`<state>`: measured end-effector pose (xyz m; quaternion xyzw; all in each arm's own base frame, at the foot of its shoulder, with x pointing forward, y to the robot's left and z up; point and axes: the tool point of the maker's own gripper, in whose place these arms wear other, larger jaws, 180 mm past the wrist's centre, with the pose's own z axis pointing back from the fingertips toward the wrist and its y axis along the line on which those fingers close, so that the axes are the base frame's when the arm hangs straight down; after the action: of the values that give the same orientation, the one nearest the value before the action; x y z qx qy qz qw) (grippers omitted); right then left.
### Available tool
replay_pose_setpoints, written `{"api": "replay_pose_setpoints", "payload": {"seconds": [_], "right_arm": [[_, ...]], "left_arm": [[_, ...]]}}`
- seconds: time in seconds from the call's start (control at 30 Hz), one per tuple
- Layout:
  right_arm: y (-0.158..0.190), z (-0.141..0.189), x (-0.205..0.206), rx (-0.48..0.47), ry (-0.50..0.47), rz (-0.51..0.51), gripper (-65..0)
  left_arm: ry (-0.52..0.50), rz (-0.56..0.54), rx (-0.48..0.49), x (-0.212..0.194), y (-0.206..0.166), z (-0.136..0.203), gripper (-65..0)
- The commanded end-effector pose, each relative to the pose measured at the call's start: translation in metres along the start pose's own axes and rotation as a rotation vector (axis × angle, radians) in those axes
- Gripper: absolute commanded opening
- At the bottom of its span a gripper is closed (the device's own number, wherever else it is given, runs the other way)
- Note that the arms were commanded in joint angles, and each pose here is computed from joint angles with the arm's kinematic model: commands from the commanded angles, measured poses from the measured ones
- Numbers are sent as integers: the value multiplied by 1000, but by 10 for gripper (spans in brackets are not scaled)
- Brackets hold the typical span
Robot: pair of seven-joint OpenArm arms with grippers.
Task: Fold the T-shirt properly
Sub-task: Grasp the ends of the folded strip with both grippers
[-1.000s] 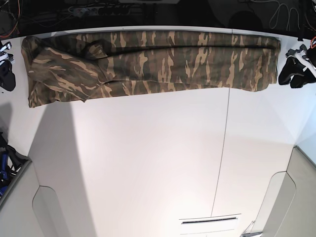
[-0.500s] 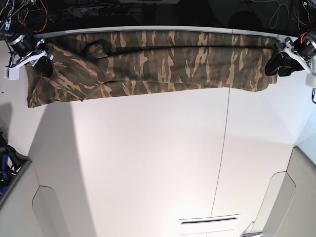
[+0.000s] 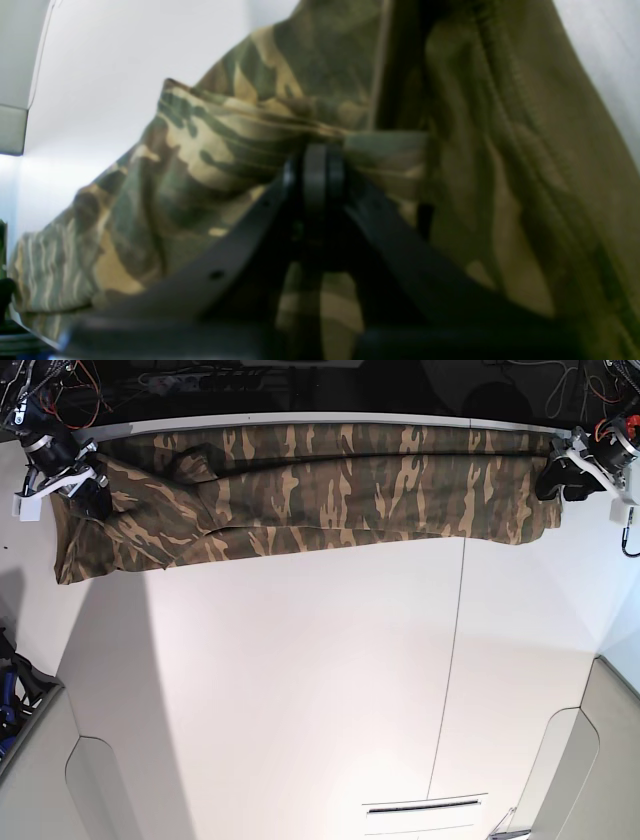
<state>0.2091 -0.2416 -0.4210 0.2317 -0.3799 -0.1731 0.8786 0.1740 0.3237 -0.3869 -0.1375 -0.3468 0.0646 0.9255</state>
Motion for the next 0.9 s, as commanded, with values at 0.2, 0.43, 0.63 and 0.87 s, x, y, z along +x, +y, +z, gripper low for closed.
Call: {"api": "replay_pose_setpoints", "payload": {"seconds": [0.2, 0.43, 0.63, 0.87], "right_arm": [[1, 2, 5, 7, -3, 0, -650], [2, 2, 5, 14, -4, -7, -650], [7, 3, 4, 40, 3, -28, -650], [7, 3, 4, 41, 3, -28, -650]], "left_arm": [[6, -10, 19, 0, 10, 2, -201], [76, -24, -32, -17, -7, -10, -201], [162, -52, -127, -43, -40, -28, -201], [141, -57, -146, -39, -47, -32, -237]]}}
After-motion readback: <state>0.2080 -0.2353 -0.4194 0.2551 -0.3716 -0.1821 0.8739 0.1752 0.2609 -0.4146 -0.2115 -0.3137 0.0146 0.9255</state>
